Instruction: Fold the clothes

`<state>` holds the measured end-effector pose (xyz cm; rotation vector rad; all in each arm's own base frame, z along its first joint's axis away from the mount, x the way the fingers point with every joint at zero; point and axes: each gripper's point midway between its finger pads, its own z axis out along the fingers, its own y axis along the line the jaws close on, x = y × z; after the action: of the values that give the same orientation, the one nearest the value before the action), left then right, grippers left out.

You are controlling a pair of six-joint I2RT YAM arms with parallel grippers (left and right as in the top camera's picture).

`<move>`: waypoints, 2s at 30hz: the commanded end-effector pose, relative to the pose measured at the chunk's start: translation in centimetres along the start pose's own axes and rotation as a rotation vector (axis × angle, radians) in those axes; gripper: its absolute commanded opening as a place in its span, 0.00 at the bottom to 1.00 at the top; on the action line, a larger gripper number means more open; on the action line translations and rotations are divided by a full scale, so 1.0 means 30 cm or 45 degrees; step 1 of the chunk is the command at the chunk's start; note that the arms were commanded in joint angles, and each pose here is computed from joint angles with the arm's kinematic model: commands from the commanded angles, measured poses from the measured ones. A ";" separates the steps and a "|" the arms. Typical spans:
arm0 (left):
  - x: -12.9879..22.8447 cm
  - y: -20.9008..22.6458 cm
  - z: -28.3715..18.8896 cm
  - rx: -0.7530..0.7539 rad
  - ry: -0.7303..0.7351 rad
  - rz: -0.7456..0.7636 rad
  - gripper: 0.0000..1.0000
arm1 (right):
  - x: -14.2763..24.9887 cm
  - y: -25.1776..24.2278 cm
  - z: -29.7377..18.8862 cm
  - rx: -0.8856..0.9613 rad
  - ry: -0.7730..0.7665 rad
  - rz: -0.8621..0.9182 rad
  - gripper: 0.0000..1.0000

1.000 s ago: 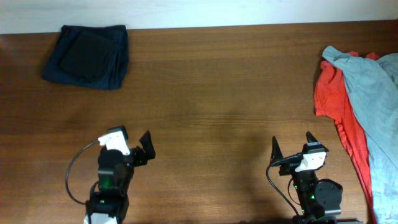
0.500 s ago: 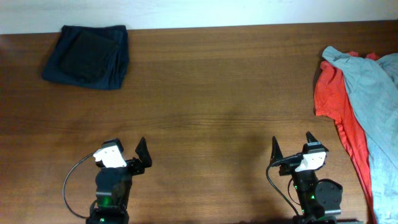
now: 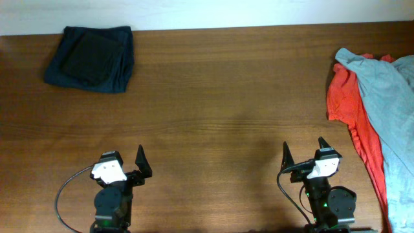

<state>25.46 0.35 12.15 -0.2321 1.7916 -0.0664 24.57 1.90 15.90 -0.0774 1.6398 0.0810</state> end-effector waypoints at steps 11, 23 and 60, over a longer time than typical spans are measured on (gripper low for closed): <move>-0.112 -0.037 -0.060 0.081 -0.211 0.241 0.99 | 0.006 -0.010 -0.001 0.018 0.003 0.007 0.99; -0.113 -0.038 -0.060 0.082 -0.212 0.240 0.99 | 0.006 -0.010 -0.001 0.018 0.003 0.007 0.99; -0.113 -0.038 -0.060 0.082 -0.212 0.240 0.99 | 0.006 -0.010 -0.001 0.018 0.003 0.007 0.99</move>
<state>24.60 -0.09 15.98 -0.0444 1.6379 0.0245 24.56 1.91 15.89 -0.0786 1.6401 0.0805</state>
